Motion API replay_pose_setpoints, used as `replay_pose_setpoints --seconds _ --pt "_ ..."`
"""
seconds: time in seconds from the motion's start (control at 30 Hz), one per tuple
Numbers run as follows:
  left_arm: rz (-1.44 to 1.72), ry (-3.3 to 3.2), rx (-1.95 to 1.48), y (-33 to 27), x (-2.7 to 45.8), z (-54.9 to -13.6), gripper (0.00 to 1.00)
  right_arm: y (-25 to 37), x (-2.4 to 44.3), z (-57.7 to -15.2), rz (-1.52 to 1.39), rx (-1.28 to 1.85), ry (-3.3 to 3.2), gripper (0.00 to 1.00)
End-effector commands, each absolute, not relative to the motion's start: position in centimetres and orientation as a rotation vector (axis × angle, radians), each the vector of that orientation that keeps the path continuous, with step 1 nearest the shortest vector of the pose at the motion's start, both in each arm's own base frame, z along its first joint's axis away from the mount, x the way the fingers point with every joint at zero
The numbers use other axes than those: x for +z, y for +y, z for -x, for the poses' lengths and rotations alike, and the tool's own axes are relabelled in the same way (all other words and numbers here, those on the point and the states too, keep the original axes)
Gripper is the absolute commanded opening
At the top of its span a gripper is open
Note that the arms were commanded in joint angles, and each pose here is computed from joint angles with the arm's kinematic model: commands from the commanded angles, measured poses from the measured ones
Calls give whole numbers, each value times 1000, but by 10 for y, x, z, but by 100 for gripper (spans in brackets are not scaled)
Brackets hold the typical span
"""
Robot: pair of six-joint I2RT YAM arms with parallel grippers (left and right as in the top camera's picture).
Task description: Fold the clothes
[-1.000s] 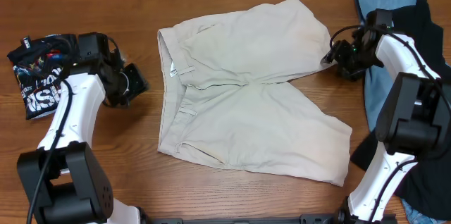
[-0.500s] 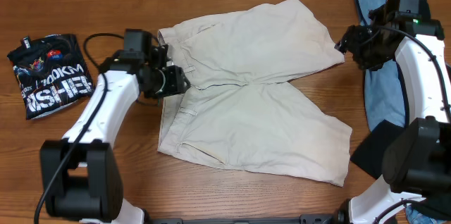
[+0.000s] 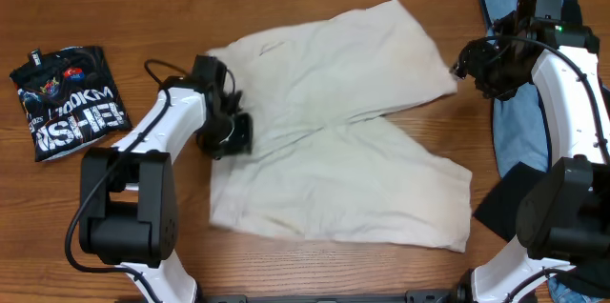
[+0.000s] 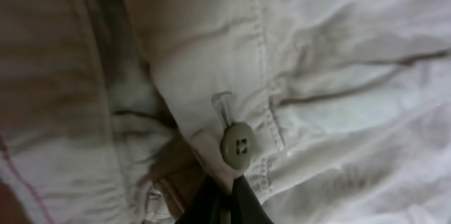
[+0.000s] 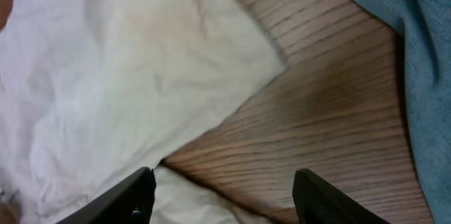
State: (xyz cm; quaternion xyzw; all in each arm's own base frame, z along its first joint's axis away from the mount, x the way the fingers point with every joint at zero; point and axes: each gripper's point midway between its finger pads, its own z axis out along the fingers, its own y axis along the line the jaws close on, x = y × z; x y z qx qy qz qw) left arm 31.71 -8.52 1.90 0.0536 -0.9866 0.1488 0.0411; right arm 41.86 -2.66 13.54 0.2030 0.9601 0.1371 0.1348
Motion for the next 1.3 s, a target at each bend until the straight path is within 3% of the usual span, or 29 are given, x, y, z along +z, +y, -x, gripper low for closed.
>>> replay_pose_setpoints --seconds 0.0,0.17,0.4,0.53,0.73,0.9,0.97,1.27 --pt "-296 -3035 238 -39 20 -314 4 -30 138 -421 -572 370 2776 66" --pt "-353 -3089 207 -23 18 -328 7 -29 137 -417 -577 372 2791 67" --pt "-639 -3148 -146 20 18 -344 10 -28 134 -408 -534 365 2836 66" --pt "-756 -3186 -219 30 20 -356 20 -27 133 -405 -528 366 2849 67" --pt "-792 -3241 -213 33 23 -371 28 -26 132 -400 -523 366 2869 67" --pt "-860 -3201 -229 52 26 -366 52 -29 130 -393 -499 330 2905 67" --pt "-871 -3184 -214 60 35 -366 56 -31 129 -388 -508 306 2924 68" --pt "-736 -3199 -133 56 120 -375 57 -17 127 -365 -470 327 3029 68"
